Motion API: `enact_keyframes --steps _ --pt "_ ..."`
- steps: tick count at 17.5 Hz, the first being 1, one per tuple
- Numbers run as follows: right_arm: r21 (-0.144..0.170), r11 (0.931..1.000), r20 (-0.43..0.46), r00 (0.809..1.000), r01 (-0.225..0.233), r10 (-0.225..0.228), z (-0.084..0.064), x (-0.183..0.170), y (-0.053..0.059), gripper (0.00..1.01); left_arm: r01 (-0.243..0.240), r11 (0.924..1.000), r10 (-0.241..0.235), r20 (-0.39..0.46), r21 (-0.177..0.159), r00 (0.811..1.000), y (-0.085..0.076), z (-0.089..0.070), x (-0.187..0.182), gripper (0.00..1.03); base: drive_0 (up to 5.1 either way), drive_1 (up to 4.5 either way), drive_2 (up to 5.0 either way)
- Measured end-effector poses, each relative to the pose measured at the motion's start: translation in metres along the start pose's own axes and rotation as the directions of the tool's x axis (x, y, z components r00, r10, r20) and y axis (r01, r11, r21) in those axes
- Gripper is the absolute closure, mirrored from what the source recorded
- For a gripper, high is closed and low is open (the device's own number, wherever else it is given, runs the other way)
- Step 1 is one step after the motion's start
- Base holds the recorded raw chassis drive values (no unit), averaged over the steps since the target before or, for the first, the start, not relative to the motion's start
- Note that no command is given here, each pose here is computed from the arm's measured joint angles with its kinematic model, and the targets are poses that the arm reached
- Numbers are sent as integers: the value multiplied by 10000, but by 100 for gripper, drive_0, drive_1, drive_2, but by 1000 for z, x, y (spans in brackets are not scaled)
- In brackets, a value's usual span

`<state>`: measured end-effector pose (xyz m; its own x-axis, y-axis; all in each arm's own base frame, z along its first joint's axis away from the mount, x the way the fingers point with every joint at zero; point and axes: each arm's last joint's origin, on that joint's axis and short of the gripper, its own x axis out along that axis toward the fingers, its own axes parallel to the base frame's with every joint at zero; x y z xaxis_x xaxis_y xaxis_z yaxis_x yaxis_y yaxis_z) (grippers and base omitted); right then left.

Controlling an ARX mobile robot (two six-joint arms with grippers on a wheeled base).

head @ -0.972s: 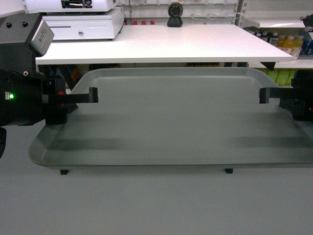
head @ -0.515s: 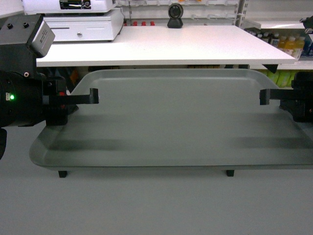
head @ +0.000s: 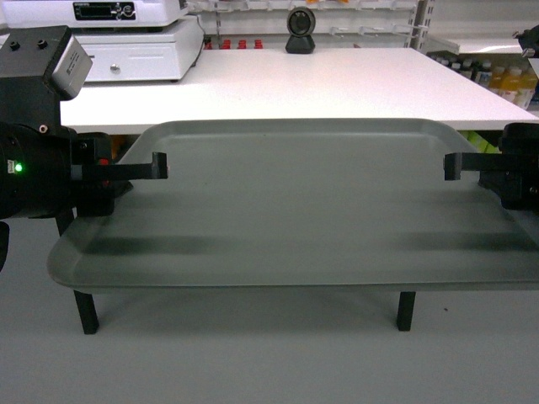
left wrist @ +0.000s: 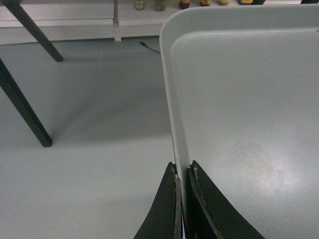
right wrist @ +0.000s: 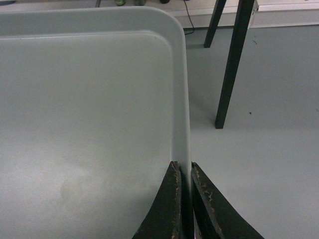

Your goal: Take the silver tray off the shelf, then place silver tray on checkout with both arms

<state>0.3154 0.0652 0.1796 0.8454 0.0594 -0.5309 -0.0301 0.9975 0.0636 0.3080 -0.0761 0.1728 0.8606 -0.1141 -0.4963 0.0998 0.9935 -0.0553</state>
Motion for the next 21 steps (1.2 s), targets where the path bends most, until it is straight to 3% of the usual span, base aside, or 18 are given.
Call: enact_keyframes --steps 21 --pt "0 10000 -1 10000 -31 31 0 0 0 98 9 10000 -9 45 -5 10000 0 0 0 99 3 428 -423"
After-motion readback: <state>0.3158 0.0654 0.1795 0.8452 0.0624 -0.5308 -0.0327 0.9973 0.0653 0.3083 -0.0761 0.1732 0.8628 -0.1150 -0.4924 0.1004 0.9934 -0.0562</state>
